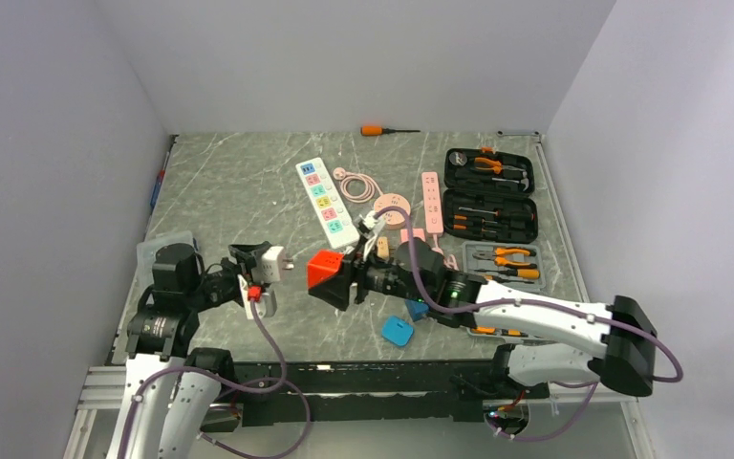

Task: Pull the plug off the socket
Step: Remove the plug from the socket, then place the plug at the center of the board.

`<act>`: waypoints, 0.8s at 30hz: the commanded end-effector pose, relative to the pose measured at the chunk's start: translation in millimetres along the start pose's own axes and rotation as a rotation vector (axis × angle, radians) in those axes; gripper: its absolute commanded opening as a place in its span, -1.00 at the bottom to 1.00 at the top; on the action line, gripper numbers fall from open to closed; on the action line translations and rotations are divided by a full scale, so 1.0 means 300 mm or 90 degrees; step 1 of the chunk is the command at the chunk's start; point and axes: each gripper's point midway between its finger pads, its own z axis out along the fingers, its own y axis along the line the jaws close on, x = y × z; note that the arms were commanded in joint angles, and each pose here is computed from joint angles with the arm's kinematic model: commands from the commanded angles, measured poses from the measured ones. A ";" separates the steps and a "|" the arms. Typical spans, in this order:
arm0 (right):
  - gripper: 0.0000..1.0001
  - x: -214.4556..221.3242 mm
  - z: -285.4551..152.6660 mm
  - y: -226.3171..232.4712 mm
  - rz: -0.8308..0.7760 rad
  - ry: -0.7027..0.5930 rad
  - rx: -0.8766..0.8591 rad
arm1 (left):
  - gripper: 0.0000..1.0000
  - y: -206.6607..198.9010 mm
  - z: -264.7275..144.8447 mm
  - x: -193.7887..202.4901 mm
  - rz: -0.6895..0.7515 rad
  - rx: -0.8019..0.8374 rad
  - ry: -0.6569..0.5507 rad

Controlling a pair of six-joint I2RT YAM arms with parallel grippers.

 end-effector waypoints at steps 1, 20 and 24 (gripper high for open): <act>-1.00 -0.070 -0.082 0.037 -0.024 -0.041 -0.014 | -1.00 0.022 -0.041 0.172 0.002 -0.035 0.156; -1.00 0.001 -0.203 -0.414 0.079 0.033 0.266 | -1.00 -0.061 0.020 0.318 -0.202 0.045 0.352; -1.00 0.018 -0.251 -0.552 0.094 0.056 0.377 | -1.00 -0.095 0.088 0.326 -0.315 0.091 0.404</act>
